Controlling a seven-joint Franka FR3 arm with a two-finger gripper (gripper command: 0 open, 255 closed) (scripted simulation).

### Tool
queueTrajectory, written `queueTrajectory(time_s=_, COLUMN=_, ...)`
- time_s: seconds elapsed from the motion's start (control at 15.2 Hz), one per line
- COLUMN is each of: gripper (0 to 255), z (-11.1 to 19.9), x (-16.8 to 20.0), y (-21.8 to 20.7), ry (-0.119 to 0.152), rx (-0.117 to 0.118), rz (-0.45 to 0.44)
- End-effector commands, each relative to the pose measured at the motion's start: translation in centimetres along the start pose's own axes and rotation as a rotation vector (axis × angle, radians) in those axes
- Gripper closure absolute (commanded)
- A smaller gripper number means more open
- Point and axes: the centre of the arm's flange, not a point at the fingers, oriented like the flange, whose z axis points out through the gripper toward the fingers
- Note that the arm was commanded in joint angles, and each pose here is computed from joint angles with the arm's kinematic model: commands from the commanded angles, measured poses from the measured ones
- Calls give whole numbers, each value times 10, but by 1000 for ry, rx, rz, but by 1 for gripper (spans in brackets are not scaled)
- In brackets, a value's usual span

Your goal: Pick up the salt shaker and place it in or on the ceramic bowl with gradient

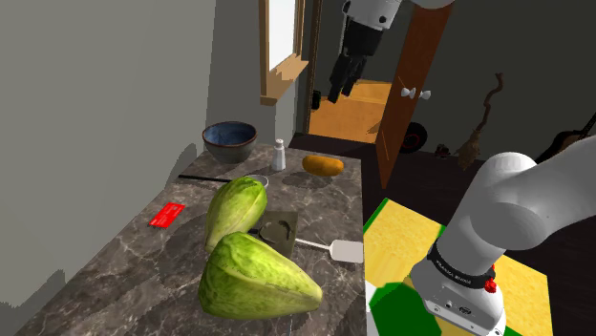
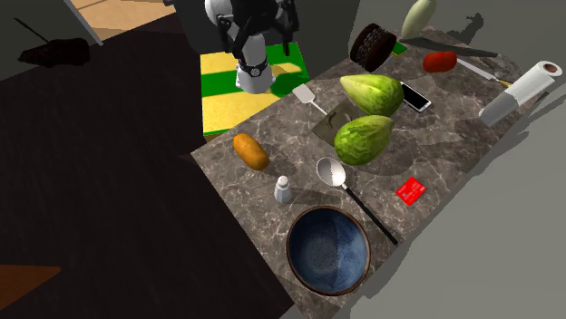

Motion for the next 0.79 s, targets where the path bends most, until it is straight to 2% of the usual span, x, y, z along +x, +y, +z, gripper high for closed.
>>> queueTrajectory(time_s=0.0, gripper=0, z=21, x=15, y=9, ry=6, rx=-1, rz=-1)
queueTrajectory(time_s=0.73, gripper=0, z=140, x=90, y=37, ry=28, rx=-2, rz=-8)
